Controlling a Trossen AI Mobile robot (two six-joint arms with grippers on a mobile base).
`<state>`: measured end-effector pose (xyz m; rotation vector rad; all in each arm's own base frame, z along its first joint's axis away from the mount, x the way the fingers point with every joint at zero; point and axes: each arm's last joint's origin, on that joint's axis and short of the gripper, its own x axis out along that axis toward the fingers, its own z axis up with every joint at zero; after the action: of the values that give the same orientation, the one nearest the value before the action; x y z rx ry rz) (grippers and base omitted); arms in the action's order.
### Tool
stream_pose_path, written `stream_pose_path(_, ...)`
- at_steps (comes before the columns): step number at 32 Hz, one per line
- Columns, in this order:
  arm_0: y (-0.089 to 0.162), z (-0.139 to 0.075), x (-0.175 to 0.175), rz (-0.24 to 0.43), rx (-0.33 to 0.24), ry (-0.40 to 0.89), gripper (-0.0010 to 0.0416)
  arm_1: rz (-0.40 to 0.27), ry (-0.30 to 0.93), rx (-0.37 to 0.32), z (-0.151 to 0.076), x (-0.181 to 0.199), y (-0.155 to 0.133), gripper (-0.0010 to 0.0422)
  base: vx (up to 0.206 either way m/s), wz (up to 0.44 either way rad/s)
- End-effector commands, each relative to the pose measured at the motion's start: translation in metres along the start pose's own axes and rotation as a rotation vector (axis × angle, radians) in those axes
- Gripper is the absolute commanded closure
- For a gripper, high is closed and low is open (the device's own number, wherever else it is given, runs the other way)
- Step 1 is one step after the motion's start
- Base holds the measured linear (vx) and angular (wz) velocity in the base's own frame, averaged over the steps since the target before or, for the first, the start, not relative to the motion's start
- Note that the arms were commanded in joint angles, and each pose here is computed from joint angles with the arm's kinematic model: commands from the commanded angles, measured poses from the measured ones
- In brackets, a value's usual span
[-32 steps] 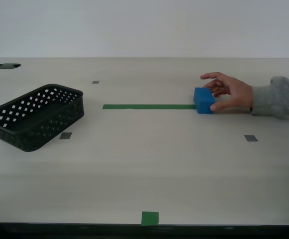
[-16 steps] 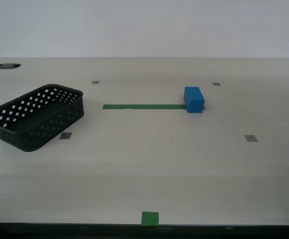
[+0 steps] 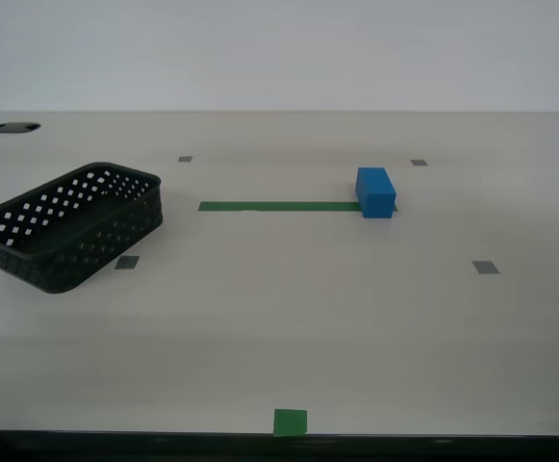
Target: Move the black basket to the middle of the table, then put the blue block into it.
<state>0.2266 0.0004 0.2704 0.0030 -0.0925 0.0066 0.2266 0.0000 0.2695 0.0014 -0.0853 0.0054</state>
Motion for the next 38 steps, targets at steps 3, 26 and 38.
stream_pose_path(3,0.0,0.001,0.0,0.0,0.0,-0.003,0.0405,0.001,-0.006,-0.001,0.001,0.0,0.0,0.0412,0.0,0.0)
stream_pose_path(26,0.0,-0.001,0.0,0.002,0.024,0.014,0.0405,-0.052,0.738,0.092,0.024,0.021,-0.002,0.0412,0.0,0.0)
stream_pose_path(38,0.0,-0.022,-0.002,0.0,0.024,0.226,0.0405,-0.046,1.172,0.128,-0.04,0.052,-0.001,0.0412,0.0,0.0)
